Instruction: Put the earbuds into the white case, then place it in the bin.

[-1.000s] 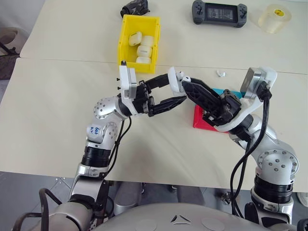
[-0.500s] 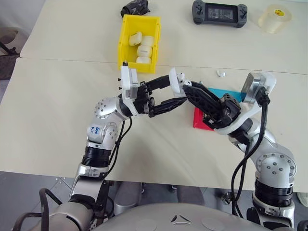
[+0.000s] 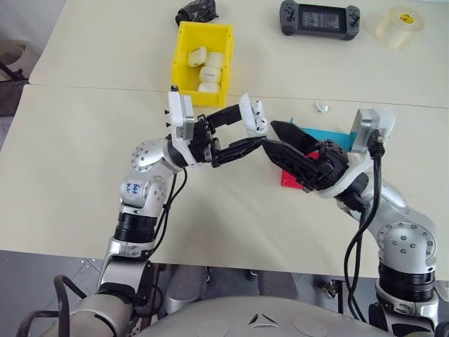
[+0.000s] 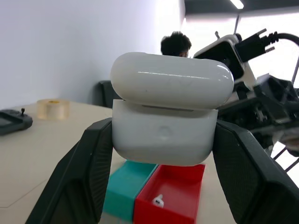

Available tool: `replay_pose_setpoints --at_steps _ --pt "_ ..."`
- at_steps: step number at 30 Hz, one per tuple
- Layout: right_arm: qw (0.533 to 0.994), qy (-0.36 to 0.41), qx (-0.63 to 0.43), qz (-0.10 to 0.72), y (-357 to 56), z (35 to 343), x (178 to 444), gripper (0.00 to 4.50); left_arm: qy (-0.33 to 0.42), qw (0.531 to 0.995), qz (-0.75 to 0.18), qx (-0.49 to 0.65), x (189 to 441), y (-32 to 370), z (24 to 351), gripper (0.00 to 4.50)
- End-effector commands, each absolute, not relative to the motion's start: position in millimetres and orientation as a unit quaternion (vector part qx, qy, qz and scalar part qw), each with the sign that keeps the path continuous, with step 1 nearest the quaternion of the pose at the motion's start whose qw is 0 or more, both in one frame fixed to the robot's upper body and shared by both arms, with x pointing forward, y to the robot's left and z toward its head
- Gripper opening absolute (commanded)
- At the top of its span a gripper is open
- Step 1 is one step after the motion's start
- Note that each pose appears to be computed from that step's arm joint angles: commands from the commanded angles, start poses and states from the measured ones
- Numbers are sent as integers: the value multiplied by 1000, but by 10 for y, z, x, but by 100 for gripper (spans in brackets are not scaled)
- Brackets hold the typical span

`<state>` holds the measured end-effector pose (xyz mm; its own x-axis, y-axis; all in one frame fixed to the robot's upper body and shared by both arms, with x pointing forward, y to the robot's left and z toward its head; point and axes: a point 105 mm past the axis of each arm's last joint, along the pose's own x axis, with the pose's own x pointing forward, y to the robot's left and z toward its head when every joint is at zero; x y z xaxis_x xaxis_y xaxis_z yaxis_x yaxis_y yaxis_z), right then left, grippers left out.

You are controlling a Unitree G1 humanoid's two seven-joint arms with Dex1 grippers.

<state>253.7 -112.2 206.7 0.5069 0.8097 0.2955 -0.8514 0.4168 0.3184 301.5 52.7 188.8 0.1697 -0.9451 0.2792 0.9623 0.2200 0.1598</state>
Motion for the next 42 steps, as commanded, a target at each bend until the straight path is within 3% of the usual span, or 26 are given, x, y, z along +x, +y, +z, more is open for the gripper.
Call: replay_pose_setpoints --at_steps 1,5,8,9,17,30,39,42 --pt "855 -62 171 486 -1304 2113 2522 249 -139 764 -626 75 3007 617 1821 287" --pt "849 -33 58 525 -1256 2038 2454 116 -79 739 -640 197 3020 701 1621 287" --pt "815 -9 28 579 -1063 2036 2360 15 -50 714 -656 240 3011 685 1550 287" --pt "809 -9 29 587 -998 2055 2356 7 -40 709 -660 244 3005 668 1530 287" --pt "790 8 2 613 -642 1982 2394 7 -42 701 -675 224 2925 462 1540 287" --pt "827 63 -33 558 -790 1612 2590 7 -68 706 -675 203 2835 477 1621 287" --pt "859 59 -4 508 -1191 1573 2684 7 -80 755 -637 129 2896 628 1746 287" --pt "873 0 27 487 -1330 1716 2640 24 -105 826 -551 60 3123 800 1910 287"
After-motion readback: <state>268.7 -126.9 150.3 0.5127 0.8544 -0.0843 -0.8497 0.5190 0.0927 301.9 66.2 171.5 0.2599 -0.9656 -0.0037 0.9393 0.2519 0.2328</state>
